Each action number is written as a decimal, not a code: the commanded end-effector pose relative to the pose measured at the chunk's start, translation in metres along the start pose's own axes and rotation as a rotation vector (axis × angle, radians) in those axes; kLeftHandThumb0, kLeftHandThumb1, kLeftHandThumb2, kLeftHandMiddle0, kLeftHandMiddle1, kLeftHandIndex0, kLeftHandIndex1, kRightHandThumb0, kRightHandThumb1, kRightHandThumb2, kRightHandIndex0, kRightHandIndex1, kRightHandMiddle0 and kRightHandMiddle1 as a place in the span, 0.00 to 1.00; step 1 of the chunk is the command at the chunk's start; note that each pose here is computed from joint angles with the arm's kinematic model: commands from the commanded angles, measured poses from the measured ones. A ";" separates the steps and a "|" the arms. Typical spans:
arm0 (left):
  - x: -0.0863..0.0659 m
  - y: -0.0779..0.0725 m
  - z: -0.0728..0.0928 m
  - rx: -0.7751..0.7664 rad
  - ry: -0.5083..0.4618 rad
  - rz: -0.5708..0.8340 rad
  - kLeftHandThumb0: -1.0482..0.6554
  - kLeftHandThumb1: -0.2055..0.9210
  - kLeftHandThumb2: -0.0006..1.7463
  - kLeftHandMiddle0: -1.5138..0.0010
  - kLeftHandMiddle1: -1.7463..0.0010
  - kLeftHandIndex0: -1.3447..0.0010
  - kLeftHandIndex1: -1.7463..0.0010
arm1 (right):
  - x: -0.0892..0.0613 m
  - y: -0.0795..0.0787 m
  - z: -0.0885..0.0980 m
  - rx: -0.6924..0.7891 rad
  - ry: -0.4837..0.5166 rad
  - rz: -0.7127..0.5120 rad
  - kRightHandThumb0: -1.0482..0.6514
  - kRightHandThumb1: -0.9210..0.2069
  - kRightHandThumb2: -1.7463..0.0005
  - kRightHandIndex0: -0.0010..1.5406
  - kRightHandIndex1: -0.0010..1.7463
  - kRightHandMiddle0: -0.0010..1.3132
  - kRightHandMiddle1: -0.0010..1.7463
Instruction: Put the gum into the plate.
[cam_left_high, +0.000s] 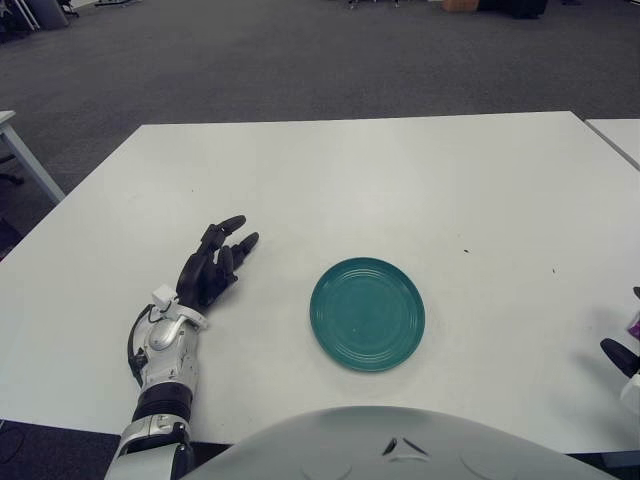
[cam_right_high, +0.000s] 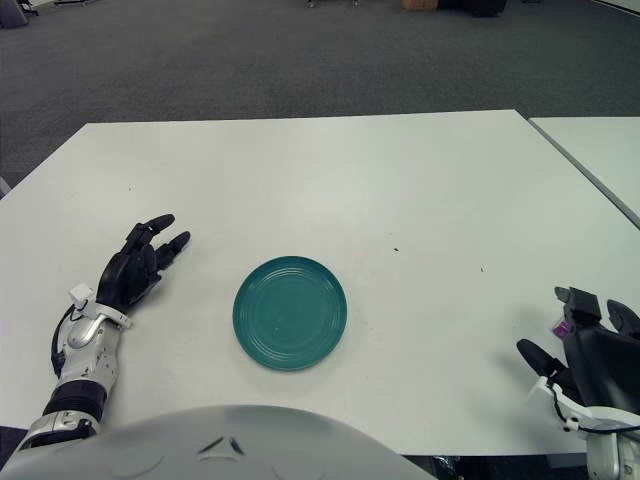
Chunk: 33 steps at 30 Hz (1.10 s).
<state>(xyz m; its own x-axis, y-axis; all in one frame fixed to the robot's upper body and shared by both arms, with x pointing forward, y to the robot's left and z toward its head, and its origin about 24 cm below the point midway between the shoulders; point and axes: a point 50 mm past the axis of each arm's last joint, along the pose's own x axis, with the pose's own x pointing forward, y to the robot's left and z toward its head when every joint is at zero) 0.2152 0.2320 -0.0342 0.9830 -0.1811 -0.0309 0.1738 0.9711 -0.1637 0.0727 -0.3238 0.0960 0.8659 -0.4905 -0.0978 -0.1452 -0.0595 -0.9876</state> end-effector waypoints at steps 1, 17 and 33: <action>-0.007 0.002 -0.012 -0.021 0.069 0.016 0.10 1.00 0.46 0.64 0.99 1.00 0.52 | -0.020 0.019 -0.013 0.055 0.115 0.065 0.02 0.00 0.56 0.23 0.01 0.00 0.43; -0.014 0.002 -0.021 -0.047 0.064 -0.098 0.03 1.00 0.55 0.92 0.99 1.00 0.83 | -0.023 0.038 -0.033 0.100 0.221 0.159 0.04 0.00 0.57 0.22 0.00 0.00 0.44; -0.013 0.004 -0.018 0.005 0.047 -0.068 0.04 1.00 0.55 0.89 0.99 1.00 0.72 | -0.027 0.065 -0.023 0.194 0.280 0.247 0.03 0.00 0.55 0.18 0.00 0.00 0.39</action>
<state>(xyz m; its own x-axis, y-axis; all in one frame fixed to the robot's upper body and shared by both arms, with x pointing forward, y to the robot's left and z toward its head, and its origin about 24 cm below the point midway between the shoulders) 0.2145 0.2364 -0.0363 0.9613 -0.2748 0.0181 0.2752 0.9557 -0.1042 0.0479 -0.3464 0.0602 0.7281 -0.6446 -0.2331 -0.2223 0.0996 -0.9699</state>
